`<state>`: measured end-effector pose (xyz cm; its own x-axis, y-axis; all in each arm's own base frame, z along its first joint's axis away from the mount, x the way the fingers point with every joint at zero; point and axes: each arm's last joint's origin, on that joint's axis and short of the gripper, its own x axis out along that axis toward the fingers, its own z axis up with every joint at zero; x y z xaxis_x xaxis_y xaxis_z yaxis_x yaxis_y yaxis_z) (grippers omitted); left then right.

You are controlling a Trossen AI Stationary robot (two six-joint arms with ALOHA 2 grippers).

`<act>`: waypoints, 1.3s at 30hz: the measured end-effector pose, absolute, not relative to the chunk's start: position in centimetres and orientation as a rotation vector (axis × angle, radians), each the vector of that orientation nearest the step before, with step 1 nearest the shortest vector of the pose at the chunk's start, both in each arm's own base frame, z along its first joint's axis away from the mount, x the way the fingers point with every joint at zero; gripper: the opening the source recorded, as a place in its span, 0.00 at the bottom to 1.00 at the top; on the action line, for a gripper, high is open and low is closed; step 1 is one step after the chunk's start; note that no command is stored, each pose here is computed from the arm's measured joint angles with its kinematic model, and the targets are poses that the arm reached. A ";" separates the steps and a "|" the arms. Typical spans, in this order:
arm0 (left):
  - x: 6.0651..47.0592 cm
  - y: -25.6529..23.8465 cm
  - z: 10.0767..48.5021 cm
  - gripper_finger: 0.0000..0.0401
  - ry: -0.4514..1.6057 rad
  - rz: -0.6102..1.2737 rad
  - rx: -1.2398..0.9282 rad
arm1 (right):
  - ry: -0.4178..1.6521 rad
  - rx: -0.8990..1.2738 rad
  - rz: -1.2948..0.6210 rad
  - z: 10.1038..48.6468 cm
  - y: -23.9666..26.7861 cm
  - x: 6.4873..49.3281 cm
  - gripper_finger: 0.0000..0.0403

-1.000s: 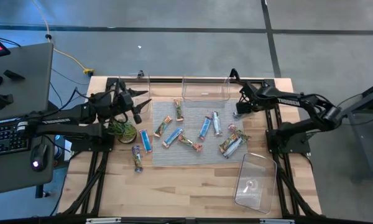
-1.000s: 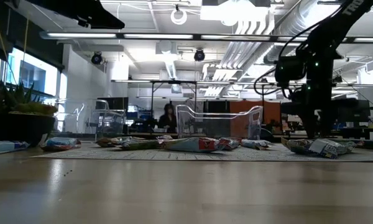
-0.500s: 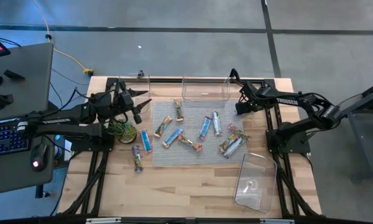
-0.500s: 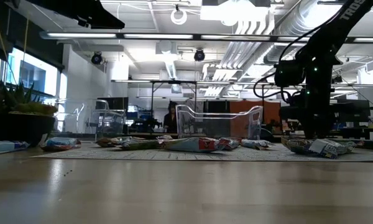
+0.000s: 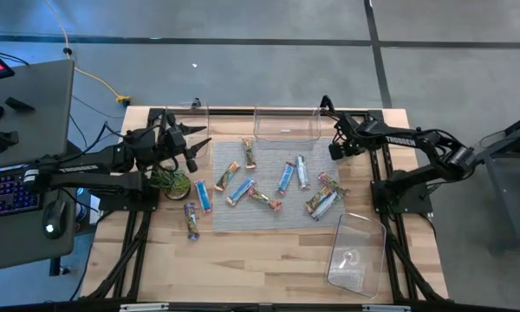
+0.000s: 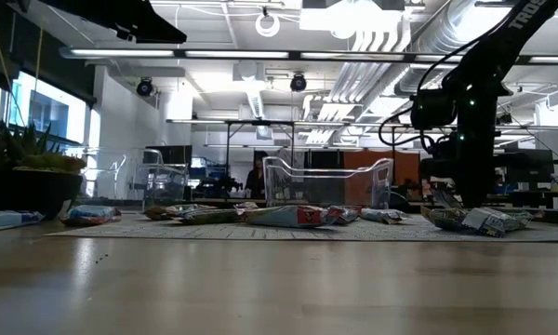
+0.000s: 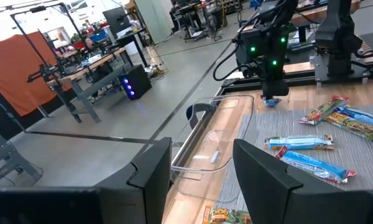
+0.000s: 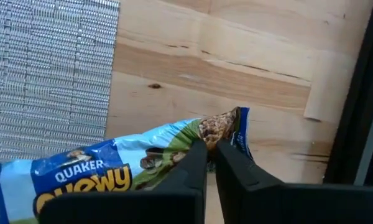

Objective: Pick and place Granola Bars by type
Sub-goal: Put the blue granola bar into the right transparent bin

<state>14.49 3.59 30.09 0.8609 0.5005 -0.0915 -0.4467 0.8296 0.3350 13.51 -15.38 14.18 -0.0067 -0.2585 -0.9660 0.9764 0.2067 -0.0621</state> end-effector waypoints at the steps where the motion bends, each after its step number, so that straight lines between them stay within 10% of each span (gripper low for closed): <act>1: 14.5 3.6 30.1 0.42 0.179 0.506 0.311 | 1.148 0.855 -1.171 14.4 -15.3 13.5 0.01; 21: 14.5 3.6 30.0 0.42 0.183 0.505 0.311 | 0.707 0.439 -0.775 28.2 -12.3 19.6 0.00; 28: 14.5 3.6 29.8 0.42 0.207 0.501 0.312 | 0.884 0.195 -0.664 26.4 -10.8 19.7 0.03; 39: 14.4 3.6 29.6 0.42 0.224 0.498 0.310 | 1.143 0.227 -0.634 21.1 -9.9 17.6 0.34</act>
